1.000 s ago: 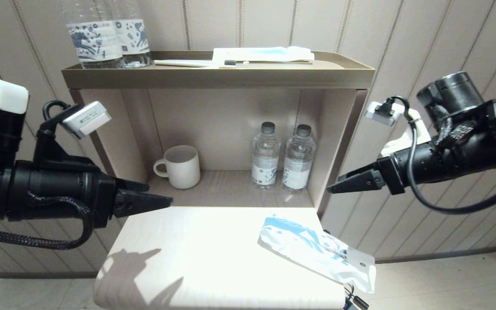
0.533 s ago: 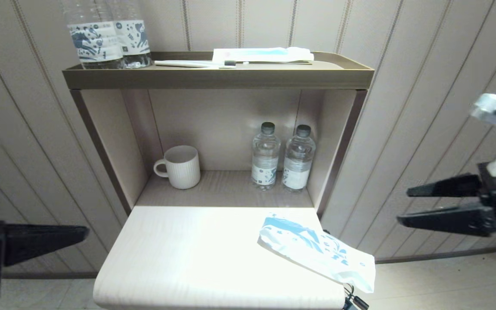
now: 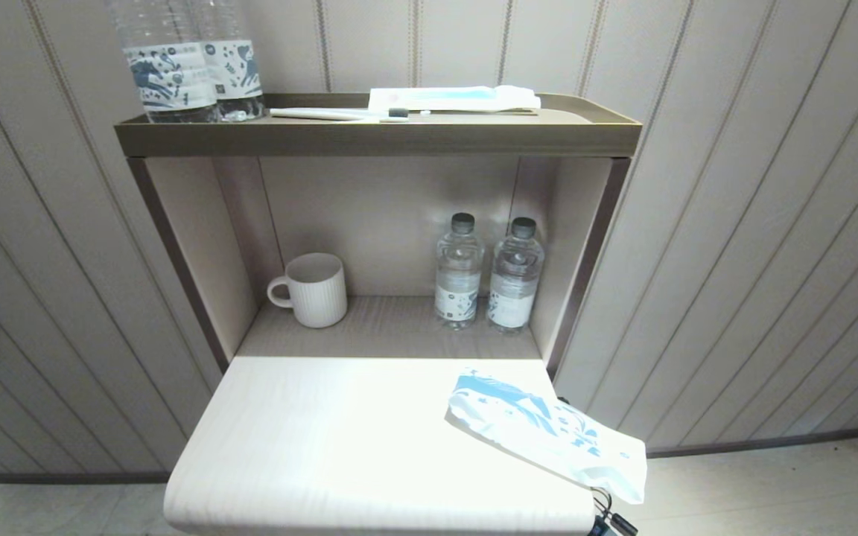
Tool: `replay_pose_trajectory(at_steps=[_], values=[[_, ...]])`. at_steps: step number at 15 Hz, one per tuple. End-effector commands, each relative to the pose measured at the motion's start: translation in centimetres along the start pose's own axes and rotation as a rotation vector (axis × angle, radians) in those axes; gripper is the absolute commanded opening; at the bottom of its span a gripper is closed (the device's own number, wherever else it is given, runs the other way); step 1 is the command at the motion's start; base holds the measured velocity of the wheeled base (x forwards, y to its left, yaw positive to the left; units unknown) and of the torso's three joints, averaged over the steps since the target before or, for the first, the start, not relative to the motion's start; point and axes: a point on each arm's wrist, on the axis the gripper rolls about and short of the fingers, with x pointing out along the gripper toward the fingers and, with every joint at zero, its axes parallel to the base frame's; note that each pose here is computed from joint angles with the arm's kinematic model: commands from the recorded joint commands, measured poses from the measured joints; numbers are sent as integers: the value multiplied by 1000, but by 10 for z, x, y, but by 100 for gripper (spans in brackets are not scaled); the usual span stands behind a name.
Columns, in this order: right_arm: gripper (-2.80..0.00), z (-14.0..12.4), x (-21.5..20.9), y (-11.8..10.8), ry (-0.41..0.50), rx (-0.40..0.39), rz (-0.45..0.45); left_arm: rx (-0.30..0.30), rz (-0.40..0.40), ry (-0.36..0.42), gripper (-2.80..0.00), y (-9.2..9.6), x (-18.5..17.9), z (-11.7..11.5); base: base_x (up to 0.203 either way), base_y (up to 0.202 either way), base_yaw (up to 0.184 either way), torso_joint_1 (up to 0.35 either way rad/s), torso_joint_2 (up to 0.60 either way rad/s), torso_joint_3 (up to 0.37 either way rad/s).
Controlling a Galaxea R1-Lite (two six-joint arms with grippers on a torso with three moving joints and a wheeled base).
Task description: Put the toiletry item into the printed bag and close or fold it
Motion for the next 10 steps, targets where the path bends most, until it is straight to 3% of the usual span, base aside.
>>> replay_pose_trajectory(at_steps=[1, 5, 7, 10], values=[[0, -11, -19, 12, -62, 55, -43, -33, 26, -36, -280, 5, -22, -20, 0, 0, 0, 0, 0, 0], [0, -15, -23, 15, 155, 182, -27, -61, 80, 11, -280, 3, -26, -41, 0, 0, 0, 0, 0, 0], [0, -27, -21, 16, 190, 212, -37, -80, 85, 22, -280, 1, -26, -51, 0, 0, 0, 0, 0, 0], [0, -60, -15, 18, 209, 220, -130, -129, 182, 44, -280, -8, -15, -70, 0, 0, 0, 0, 0, 0]])
